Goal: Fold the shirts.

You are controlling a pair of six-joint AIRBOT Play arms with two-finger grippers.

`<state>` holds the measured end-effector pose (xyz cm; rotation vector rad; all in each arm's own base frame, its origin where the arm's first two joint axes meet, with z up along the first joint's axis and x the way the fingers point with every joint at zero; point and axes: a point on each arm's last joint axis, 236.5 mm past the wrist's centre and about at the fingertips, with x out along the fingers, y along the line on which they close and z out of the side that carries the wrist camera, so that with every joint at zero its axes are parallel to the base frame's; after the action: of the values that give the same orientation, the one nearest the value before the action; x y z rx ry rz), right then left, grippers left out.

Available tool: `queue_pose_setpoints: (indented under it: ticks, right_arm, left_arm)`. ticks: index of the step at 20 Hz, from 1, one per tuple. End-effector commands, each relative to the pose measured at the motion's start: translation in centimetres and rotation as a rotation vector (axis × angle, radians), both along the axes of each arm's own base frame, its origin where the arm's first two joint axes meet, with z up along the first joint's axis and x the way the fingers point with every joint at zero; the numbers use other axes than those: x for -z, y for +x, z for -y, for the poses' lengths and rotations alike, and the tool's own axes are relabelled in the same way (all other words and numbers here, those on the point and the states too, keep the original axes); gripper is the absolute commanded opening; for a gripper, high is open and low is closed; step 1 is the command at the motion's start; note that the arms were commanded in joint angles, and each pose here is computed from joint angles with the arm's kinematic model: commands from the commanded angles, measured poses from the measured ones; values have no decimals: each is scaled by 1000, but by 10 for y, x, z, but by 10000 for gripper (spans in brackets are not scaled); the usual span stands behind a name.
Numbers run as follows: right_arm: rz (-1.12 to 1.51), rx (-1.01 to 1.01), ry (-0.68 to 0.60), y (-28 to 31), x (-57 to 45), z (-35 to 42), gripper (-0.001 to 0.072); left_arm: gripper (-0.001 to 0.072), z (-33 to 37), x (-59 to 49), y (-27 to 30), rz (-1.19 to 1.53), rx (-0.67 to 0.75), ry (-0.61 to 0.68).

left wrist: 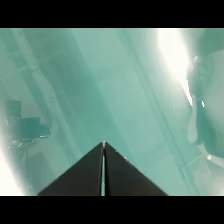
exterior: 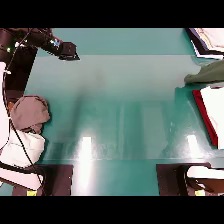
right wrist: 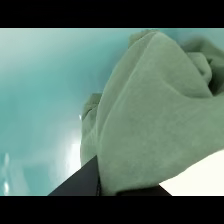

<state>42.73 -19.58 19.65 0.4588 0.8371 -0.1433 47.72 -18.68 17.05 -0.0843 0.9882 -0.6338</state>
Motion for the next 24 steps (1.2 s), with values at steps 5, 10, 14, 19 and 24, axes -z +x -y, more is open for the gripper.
queue_pose_setpoints:
  ticks: [5,10,14,19,24]
  right_arm:
    - [122,82,-53,-38,-59,17,17]
    - [21,112,23,-73,-51,10,18]
    - [-219,235,23,-122,-17,27,19]
    - [-425,356,-3,-170,2,40,22]
    - [-467,403,-40,-183,4,51,465]
  left_arm:
    - [23,3,-4,7,31,-10,-11]
    - [23,3,-4,6,36,-3,-7]
    - [24,3,-4,6,39,1,-5]
    - [23,3,-4,6,48,17,4]
    - [23,3,-4,6,48,17,4]
